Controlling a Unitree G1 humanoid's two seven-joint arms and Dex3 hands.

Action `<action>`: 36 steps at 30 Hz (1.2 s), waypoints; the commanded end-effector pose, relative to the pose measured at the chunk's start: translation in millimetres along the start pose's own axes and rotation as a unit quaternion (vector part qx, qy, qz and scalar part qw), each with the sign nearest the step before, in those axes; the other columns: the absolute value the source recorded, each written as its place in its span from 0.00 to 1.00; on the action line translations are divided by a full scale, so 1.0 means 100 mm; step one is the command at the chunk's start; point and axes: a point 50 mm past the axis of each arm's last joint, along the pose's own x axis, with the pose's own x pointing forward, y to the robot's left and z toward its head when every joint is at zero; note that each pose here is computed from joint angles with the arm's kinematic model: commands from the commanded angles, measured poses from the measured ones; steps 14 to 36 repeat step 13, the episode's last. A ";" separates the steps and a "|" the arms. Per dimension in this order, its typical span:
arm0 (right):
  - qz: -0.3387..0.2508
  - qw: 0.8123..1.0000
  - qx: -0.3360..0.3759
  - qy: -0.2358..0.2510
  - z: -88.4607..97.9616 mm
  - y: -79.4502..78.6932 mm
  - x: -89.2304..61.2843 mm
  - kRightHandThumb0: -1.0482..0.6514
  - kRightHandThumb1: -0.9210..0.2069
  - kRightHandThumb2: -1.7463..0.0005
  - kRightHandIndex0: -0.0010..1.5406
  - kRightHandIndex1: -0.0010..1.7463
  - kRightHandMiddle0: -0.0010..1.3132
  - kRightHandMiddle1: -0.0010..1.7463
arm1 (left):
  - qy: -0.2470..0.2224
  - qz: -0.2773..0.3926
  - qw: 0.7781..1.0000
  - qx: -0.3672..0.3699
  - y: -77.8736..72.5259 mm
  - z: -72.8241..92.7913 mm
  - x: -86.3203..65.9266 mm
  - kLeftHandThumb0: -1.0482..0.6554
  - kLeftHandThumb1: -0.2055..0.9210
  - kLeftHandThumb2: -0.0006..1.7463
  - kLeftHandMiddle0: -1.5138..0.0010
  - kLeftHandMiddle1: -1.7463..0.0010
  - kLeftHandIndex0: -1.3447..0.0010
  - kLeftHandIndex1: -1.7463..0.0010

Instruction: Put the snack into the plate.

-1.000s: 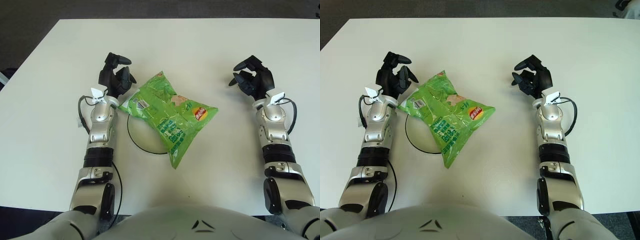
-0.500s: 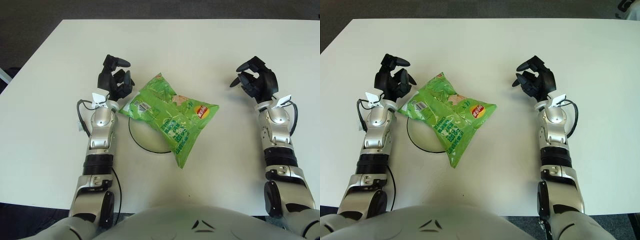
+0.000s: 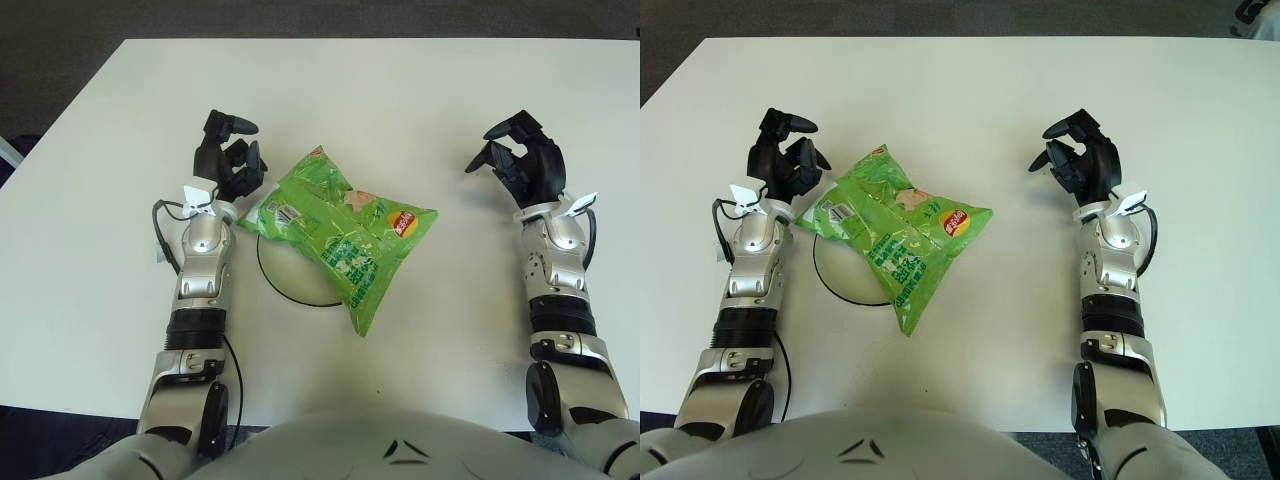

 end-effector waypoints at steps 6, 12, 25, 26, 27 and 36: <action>-0.031 0.995 0.059 0.074 -0.37 0.09 -0.30 0.41 0.00 0.81 0.56 0.79 0.31 0.88 | 0.080 0.014 0.997 -0.009 0.01 -0.35 -0.28 0.39 0.82 0.45 0.44 0.00 0.76 0.00; -0.032 0.995 0.062 0.077 -0.36 0.09 -0.29 0.41 0.00 0.81 0.56 0.79 0.30 0.88 | 0.081 0.014 0.997 -0.009 0.01 -0.35 -0.28 0.39 0.82 0.45 0.44 0.00 0.76 0.00; -0.032 0.995 0.063 0.077 -0.36 0.09 -0.29 0.41 0.00 0.81 0.55 0.80 0.30 0.88 | 0.081 0.014 0.997 -0.009 0.01 -0.35 -0.28 0.39 0.82 0.45 0.44 0.00 0.75 0.00; -0.032 0.995 0.063 0.077 -0.36 0.09 -0.29 0.41 0.00 0.81 0.55 0.80 0.30 0.88 | 0.081 0.014 0.997 -0.009 0.01 -0.35 -0.28 0.39 0.82 0.45 0.44 0.00 0.75 0.00; -0.032 0.995 0.063 0.077 -0.36 0.09 -0.29 0.41 0.00 0.81 0.55 0.80 0.30 0.88 | 0.081 0.014 0.997 -0.009 0.01 -0.35 -0.28 0.39 0.82 0.45 0.44 0.00 0.75 0.00; -0.032 0.995 0.063 0.077 -0.36 0.09 -0.29 0.41 0.00 0.81 0.55 0.80 0.30 0.88 | 0.081 0.014 0.997 -0.009 0.01 -0.35 -0.28 0.39 0.82 0.45 0.44 0.00 0.75 0.00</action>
